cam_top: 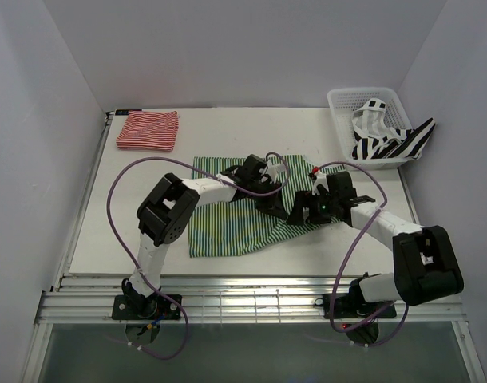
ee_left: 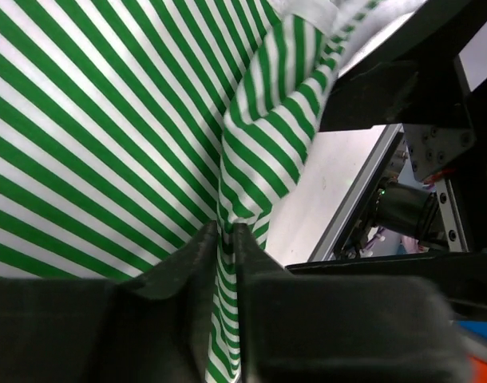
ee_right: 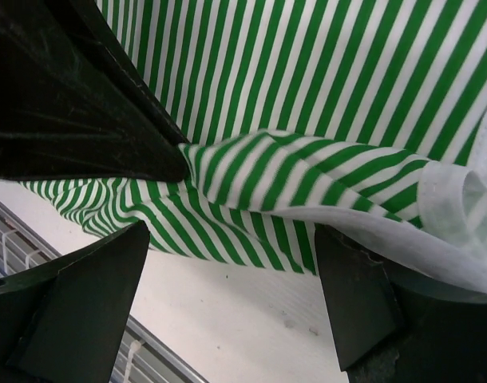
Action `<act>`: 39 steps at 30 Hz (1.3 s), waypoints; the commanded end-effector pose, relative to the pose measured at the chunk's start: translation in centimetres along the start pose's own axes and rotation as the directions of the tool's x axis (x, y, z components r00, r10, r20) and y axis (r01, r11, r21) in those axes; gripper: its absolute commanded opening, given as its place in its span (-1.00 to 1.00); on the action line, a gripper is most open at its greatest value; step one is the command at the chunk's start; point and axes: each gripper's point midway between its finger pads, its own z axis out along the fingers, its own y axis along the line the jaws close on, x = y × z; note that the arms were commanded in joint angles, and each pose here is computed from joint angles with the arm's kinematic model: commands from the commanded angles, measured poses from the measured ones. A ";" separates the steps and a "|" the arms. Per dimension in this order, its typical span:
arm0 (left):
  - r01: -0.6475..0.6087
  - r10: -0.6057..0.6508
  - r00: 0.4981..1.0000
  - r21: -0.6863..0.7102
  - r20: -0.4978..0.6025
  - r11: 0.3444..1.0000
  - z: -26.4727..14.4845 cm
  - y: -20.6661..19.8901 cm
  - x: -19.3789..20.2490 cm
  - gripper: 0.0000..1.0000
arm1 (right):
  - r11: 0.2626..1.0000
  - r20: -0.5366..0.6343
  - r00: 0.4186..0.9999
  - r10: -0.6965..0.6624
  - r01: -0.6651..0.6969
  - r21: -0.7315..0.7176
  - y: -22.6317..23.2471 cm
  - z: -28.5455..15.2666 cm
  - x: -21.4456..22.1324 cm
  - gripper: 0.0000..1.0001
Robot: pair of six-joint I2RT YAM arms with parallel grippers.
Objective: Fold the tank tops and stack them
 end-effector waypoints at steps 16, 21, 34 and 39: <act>-0.026 0.057 0.991 -0.245 0.118 0.969 -4.8 2.5 -0.3 0.43 | 1.000 0.050 0.999 -0.006 0.005 0.027 0.3 3.6 -7.7 0.80; -0.016 0.068 0.985 -0.303 0.162 0.953 -6.4 2.8 -0.6 0.61 | 1.000 0.014 1.000 -0.019 0.019 -0.016 0.9 3.6 -6.8 0.80; 0.047 0.057 0.963 -0.370 0.264 0.928 -9.6 3.6 -1.4 0.96 | 0.990 -0.008 0.994 -0.109 0.107 -0.093 4.4 1.4 -4.7 0.80; 0.096 0.060 0.939 -0.425 0.339 0.900 -13.2 4.2 -1.4 0.96 | 0.995 0.003 0.996 -0.092 0.092 -0.025 4.4 1.3 -3.4 0.80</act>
